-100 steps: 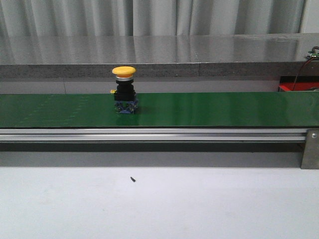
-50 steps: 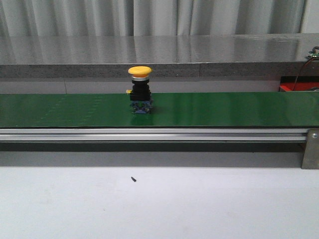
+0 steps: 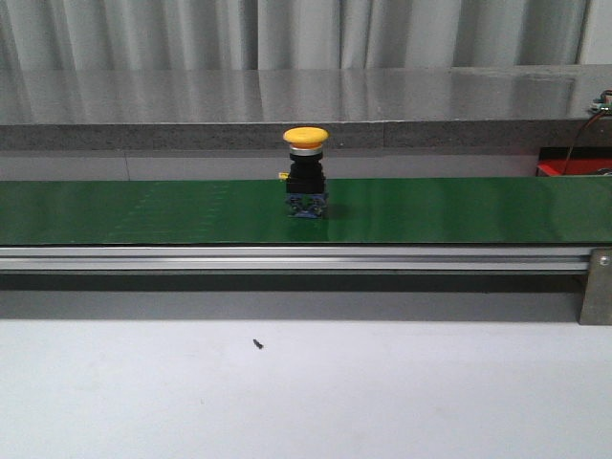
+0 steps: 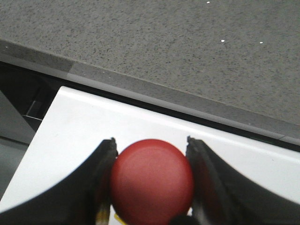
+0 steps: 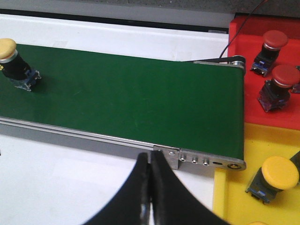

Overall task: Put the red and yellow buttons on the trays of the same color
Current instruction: 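Close the left gripper on the red button and lift it, then lower the red button onto the belt start and open the left gripper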

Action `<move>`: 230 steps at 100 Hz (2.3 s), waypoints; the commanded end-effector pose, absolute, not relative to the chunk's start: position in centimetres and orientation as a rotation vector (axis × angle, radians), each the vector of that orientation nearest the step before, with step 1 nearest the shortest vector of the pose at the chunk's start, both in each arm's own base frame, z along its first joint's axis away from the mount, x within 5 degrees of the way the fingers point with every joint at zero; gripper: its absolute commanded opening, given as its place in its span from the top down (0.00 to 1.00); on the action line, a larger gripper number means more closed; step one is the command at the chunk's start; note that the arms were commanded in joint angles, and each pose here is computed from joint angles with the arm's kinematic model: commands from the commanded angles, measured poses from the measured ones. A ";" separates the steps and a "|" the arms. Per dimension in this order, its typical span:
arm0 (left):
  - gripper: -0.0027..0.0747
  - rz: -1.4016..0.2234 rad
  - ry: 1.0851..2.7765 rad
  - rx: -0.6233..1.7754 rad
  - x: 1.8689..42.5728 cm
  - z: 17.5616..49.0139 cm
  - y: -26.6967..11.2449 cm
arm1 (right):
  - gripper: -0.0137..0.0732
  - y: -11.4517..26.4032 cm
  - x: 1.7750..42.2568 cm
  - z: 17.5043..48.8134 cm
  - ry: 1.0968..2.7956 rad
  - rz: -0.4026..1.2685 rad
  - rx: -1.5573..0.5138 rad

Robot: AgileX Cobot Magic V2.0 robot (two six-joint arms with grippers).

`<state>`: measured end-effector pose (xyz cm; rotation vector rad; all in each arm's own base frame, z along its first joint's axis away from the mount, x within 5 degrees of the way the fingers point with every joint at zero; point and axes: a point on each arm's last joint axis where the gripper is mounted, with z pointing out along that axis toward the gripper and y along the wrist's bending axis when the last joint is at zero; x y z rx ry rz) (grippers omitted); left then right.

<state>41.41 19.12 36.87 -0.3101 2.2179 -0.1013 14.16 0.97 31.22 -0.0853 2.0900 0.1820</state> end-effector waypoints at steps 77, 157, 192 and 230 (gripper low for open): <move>0.89 -0.090 2.203 0.023 35.7 31.3 4.3 | 0.92 0.8 14.3 32.5 2.010 0.168 -0.061; 0.42 -0.159 2.273 -0.011 37.3 26.4 2.2 | 0.92 0.7 14.4 32.8 1.981 0.156 -0.050; 0.15 -0.172 2.129 -0.014 36.6 30.8 1.4 | 0.92 0.7 14.4 32.7 1.983 0.158 -0.050; 0.15 -0.140 1.939 0.023 31.9 37.5 0.9 | 0.24 0.8 14.4 32.6 2.003 0.167 -0.058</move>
